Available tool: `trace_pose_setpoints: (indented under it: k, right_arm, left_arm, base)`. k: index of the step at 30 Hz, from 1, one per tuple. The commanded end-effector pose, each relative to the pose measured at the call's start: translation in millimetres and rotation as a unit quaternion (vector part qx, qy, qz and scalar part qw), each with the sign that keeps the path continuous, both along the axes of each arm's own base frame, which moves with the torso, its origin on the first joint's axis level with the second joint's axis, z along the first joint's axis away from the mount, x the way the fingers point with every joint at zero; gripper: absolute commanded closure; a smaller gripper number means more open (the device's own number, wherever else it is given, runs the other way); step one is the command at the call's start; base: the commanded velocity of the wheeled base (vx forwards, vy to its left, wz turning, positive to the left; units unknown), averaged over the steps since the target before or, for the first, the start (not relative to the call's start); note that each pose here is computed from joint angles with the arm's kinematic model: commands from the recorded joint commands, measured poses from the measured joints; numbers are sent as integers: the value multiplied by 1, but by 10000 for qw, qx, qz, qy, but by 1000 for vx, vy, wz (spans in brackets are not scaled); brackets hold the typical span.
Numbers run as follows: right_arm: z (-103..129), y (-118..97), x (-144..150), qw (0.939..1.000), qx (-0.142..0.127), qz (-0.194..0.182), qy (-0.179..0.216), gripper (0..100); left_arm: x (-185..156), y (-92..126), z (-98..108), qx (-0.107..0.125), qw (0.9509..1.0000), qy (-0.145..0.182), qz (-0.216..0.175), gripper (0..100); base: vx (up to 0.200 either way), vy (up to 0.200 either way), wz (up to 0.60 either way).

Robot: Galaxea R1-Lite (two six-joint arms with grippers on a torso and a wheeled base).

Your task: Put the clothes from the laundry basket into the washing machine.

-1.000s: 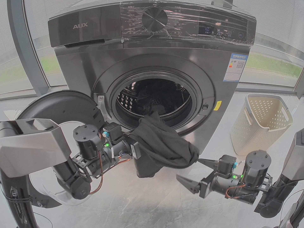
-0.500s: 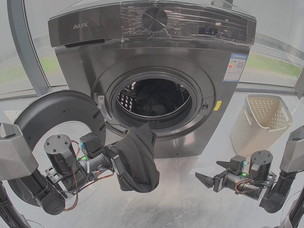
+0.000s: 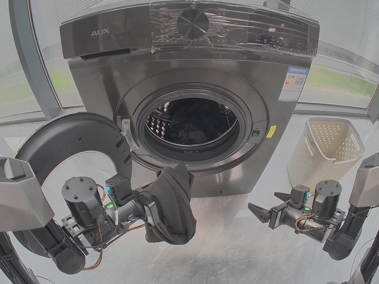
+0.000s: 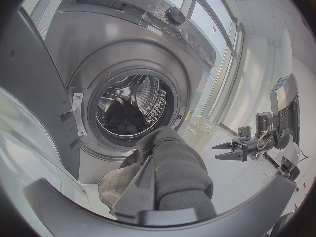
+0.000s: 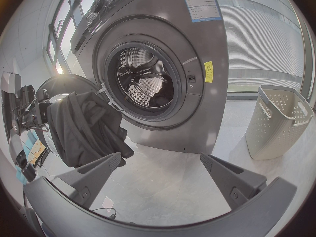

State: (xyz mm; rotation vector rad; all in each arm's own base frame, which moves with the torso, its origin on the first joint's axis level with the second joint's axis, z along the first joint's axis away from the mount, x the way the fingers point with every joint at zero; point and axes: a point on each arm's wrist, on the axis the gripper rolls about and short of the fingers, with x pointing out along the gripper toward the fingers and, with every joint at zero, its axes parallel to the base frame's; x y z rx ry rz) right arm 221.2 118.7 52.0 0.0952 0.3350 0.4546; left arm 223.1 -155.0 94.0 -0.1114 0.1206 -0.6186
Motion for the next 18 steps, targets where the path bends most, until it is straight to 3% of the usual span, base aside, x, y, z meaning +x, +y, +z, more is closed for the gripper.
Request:
trace_pose_setpoints:
  k: [1,11,18]
  right_arm:
    - [1,2,0,10000,13,34,-26,0]
    - [-1,3,0,10000,-5,49,7,0]
    - [-1,4,-1,10000,-4,65,-1,0]
  left_arm:
    - [4,-5,-14,160,9997,171,57,100]
    - [0,-18,-22,262,9993,239,108,100]
    - [-1,-20,-21,249,9994,209,77,100]
  base:
    - [200,0,0]
    - [20,0,0]
    - [200,0,0]
